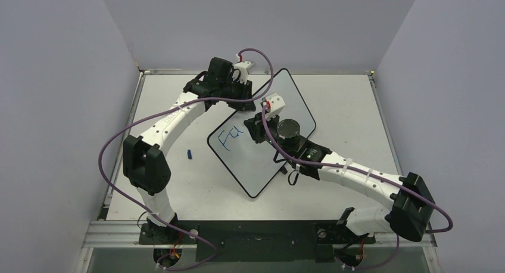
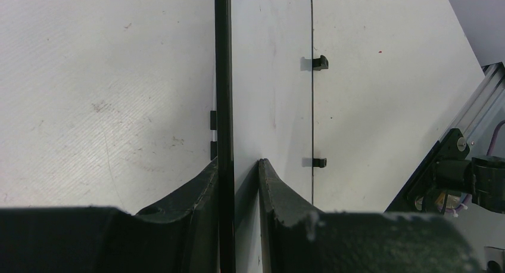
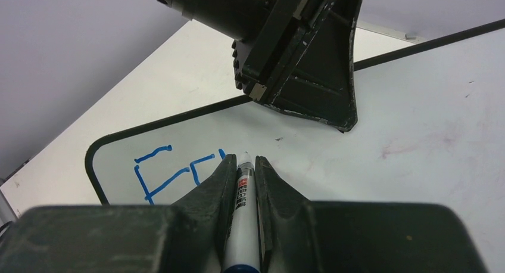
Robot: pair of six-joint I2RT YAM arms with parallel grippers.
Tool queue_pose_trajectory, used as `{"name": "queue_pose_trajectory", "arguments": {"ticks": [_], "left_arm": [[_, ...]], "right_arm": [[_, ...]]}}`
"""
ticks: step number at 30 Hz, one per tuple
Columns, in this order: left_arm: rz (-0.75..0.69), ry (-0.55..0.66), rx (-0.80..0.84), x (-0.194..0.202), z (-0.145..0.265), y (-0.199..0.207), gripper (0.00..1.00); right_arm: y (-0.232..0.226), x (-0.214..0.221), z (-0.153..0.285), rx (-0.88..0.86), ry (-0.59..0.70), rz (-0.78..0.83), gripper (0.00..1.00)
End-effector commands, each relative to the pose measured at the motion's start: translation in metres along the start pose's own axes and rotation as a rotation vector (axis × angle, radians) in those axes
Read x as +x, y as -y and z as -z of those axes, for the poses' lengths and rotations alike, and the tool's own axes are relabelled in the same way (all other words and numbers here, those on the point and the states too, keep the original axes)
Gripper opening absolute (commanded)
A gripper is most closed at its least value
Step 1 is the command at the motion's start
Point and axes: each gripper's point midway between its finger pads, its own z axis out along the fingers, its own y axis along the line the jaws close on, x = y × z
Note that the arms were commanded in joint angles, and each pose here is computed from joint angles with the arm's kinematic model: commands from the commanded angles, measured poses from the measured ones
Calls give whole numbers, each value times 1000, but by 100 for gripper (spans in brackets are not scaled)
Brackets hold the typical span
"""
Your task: Write a sentence on the whiteboard
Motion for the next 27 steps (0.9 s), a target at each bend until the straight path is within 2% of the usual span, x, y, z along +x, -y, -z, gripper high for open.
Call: {"name": "queue_pose_trajectory", "arguments": {"ticks": [1, 21, 27], "left_arm": [[-97, 131, -53, -36, 22, 4, 0], [-80, 134, -62, -37, 28, 5, 0], [-80, 142, -56, -39, 29, 8, 0]], "right_arm": [[-10, -29, -10, -30, 80, -26, 0], [-12, -24, -23, -29, 76, -47, 0], [-10, -12, -28, -15, 42, -35, 0]]}}
